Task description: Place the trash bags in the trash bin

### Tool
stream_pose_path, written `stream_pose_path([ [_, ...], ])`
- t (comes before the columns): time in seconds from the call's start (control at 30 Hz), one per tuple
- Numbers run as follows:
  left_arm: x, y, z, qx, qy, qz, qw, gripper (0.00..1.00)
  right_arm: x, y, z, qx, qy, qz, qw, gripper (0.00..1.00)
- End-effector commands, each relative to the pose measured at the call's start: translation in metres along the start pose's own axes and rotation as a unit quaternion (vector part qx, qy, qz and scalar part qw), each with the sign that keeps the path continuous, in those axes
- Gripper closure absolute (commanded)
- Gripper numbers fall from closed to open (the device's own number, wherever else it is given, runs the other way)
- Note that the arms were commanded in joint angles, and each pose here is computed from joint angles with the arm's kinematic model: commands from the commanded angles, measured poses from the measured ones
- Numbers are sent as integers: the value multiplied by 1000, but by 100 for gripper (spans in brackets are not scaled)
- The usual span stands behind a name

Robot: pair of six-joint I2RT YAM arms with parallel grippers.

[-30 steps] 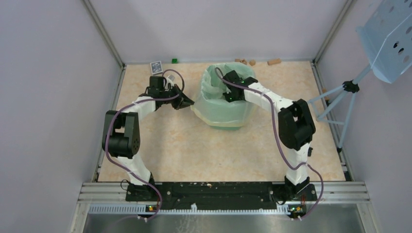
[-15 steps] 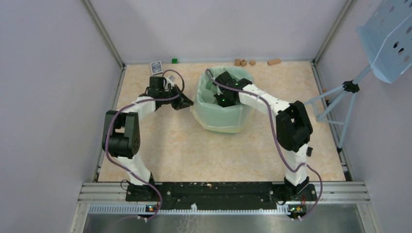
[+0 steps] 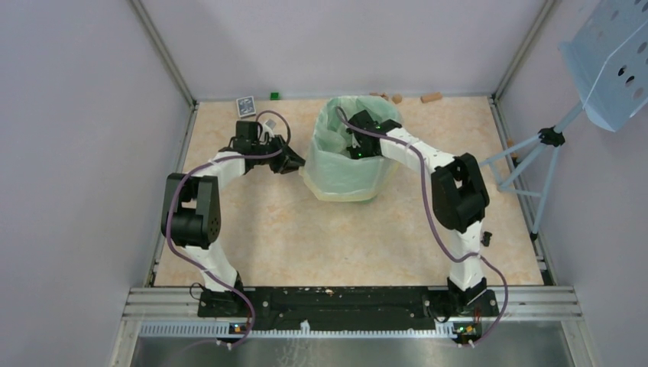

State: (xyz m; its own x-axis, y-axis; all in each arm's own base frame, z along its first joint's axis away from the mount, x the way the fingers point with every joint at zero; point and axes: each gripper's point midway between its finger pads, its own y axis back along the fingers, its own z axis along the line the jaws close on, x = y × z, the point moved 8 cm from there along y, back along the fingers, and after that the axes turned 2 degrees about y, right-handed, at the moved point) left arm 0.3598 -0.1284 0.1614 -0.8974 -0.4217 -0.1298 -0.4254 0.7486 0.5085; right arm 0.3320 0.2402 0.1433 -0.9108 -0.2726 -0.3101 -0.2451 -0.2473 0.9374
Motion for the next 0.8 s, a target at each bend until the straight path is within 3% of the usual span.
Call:
stream_pose_path([
  [0.0,-12,3,-13,11,-32,-15,999,65,9,-36,3,16,16,56,998,100],
  [0.13,-19,9,-23,4,-59,-40,997,55,5,-35,10,25,38,70,996,100],
  [0.27,-26,16,-32,-6,-83,-53,995,54,-12,1,19,29,50,13,998,100],
  [0.5,-29,15,-38,14,-88,-60,994,52,-32,52,31,40,52,-16,998,100],
  [0.77,-26,7,-43,33,-90,-55,994,52,-32,33,32,39,35,-1,999,100],
])
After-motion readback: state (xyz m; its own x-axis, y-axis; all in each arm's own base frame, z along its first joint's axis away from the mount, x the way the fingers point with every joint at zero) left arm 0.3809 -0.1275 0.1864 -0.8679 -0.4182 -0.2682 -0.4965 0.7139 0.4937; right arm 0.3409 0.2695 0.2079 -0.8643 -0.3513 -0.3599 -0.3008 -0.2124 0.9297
